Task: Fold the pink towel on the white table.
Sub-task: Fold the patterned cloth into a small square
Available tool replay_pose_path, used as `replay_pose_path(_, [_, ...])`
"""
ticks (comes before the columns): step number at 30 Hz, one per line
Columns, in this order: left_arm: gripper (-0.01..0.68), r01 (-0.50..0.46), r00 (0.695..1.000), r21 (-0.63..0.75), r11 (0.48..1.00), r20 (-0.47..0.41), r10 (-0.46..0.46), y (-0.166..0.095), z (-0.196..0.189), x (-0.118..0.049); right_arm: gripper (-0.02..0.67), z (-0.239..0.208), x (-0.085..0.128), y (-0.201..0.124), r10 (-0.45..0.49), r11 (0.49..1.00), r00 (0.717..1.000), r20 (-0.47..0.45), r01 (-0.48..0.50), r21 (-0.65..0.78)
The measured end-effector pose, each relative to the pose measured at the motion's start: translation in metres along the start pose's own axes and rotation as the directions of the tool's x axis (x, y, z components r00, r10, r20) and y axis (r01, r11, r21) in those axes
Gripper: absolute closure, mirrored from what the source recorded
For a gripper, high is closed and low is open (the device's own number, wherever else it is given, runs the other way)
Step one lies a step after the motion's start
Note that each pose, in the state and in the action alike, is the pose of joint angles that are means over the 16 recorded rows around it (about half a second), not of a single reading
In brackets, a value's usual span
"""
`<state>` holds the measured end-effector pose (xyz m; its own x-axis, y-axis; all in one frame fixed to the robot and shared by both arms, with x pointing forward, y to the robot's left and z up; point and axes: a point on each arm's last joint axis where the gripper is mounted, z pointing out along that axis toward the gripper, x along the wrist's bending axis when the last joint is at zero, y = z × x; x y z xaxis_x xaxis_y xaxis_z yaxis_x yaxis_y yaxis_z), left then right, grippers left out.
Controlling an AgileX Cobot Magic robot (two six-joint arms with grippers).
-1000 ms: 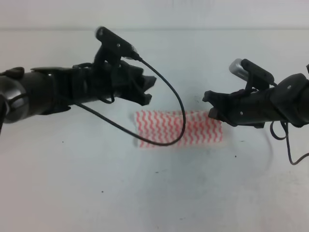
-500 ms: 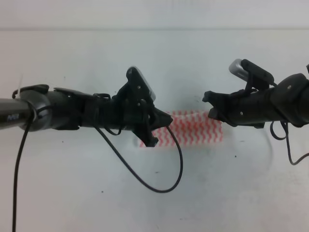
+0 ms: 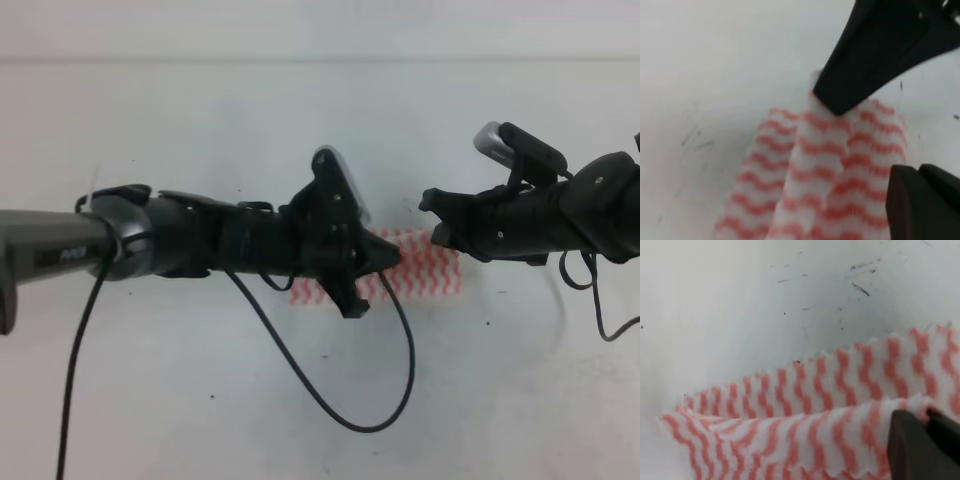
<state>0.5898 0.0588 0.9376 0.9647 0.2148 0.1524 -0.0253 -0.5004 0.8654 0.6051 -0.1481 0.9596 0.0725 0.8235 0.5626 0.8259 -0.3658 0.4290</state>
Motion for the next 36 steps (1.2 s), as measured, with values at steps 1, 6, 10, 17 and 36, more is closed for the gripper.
replay_pose_path(1, [0.672, -0.007, 1.0, 0.002, 1.0, 0.002, 0.007, 0.001, 0.003, -0.001, 0.651, 0.0, 0.0, 0.0, 0.0, 1.0, 1.0, 0.0, 0.0, 0.0])
replay_pose_path(6, [0.672, -0.026, 1.0, 0.01, 1.0, 0.01, 0.026, 0.002, 0.015, -0.004, 0.651, 0.0, 0.0, 0.0, 0.0, 1.0, 1.0, 0.0, 0.0, 0.0])
replay_pose_path(10, [0.672, -0.028, 1.0, 0.017, 0.999, 0.012, 0.028, -0.001, 0.024, -0.003, 0.651, 0.0, 0.0, 0.0, 0.0, 1.0, 1.0, 0.0, 0.0, 0.0])
replay_pose_path(17, [0.672, -0.027, 1.0, 0.023, 0.999, 0.008, 0.027, -0.007, 0.035, 0.003, 0.651, 0.0, 0.0, 0.0, 0.0, 1.0, 1.0, 0.001, 0.0, 0.001])
replay_pose_path(36, [0.672, -0.039, 0.999, 0.019, 0.999, -0.027, 0.039, -0.008, 0.047, 0.016, 0.649, -0.001, 0.0, 0.0, -0.001, 1.0, 1.0, -0.002, 0.001, -0.001])
